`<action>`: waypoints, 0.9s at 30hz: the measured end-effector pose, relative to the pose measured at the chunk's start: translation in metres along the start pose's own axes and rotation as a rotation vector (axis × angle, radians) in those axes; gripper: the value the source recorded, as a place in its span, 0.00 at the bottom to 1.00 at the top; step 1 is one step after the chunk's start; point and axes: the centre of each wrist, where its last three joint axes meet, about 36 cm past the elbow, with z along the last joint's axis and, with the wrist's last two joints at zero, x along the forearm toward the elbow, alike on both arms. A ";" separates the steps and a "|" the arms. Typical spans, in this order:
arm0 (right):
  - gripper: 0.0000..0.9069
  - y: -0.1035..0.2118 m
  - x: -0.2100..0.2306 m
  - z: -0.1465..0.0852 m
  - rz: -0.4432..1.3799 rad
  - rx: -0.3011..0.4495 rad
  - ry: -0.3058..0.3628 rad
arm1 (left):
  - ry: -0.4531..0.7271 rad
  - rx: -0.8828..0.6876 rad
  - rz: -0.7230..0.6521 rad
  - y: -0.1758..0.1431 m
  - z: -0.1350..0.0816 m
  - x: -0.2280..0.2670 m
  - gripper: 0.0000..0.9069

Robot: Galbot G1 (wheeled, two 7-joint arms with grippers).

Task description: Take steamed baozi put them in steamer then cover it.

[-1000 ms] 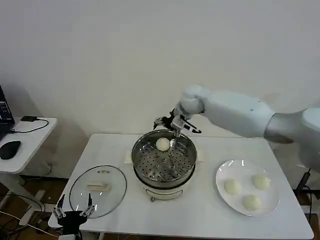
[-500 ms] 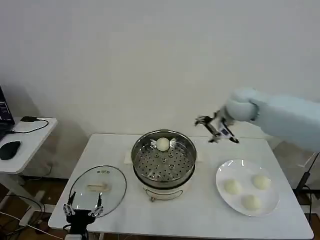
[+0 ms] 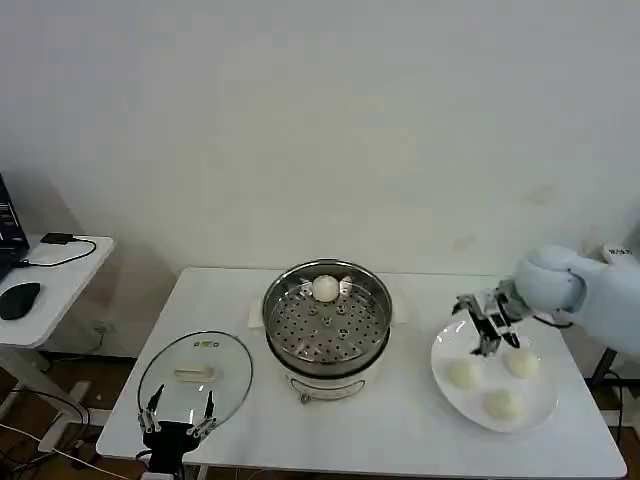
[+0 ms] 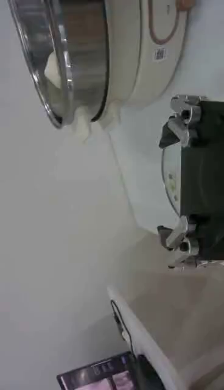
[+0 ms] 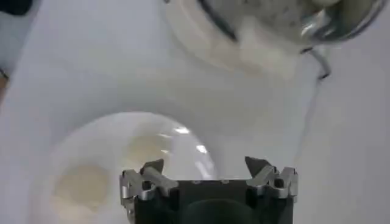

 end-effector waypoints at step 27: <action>1.00 0.009 -0.082 0.032 -0.076 -0.183 0.054 | 0.011 -0.003 0.010 0.002 0.005 -0.005 1.00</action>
